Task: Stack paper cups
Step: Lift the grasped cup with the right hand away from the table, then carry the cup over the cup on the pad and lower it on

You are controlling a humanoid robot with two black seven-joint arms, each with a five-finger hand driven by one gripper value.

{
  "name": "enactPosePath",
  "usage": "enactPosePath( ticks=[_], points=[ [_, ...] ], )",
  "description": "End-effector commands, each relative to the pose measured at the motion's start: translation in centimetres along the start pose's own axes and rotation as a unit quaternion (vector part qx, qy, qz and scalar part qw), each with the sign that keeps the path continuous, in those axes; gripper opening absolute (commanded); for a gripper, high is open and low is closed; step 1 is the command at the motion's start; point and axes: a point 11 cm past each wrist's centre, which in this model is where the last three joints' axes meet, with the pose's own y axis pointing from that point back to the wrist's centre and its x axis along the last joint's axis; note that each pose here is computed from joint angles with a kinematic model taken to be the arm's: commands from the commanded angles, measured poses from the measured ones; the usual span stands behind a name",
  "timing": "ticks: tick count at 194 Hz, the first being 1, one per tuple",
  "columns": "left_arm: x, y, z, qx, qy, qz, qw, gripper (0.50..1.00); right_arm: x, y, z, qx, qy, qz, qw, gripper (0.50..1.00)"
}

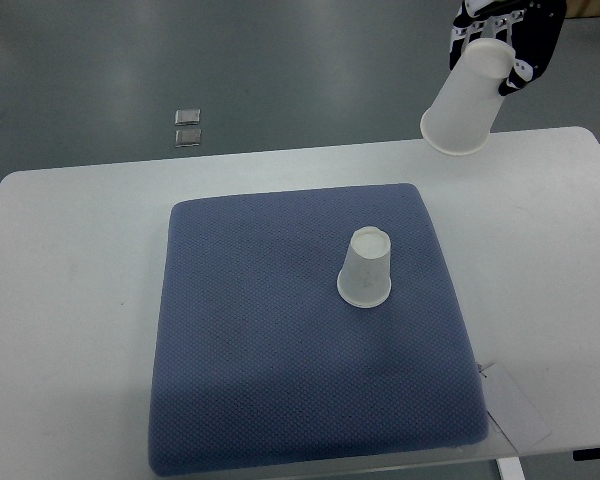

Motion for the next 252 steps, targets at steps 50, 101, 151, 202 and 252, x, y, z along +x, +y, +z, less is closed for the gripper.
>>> enactPosePath(
  ticks=[50,101,151,202,252],
  points=[
    [0.0,0.0,0.1,0.000,0.000,0.000,1.000,1.000,0.3,-0.6,-5.3,0.045,0.035,-0.014,0.998,0.643],
    [0.0,0.0,0.0,0.000,0.000,0.000,1.000,1.000,0.2,-0.9,-9.0,0.087,0.028,-0.030,0.995,0.646],
    [0.0,0.0,0.0,0.000,0.000,0.000,1.000,1.000,-0.3,-1.9,-11.3,0.099,0.040,-0.050,0.993,0.646],
    [0.0,0.0,0.0,0.000,0.000,0.000,1.000,1.000,-1.6,-3.8,-12.0,0.100,0.047,-0.076,0.991,0.646],
    [0.0,0.0,0.0,0.000,0.000,0.000,1.000,1.000,-2.4,-5.1,-12.1,0.100,0.045,-0.087,0.990,0.646]
  ],
)
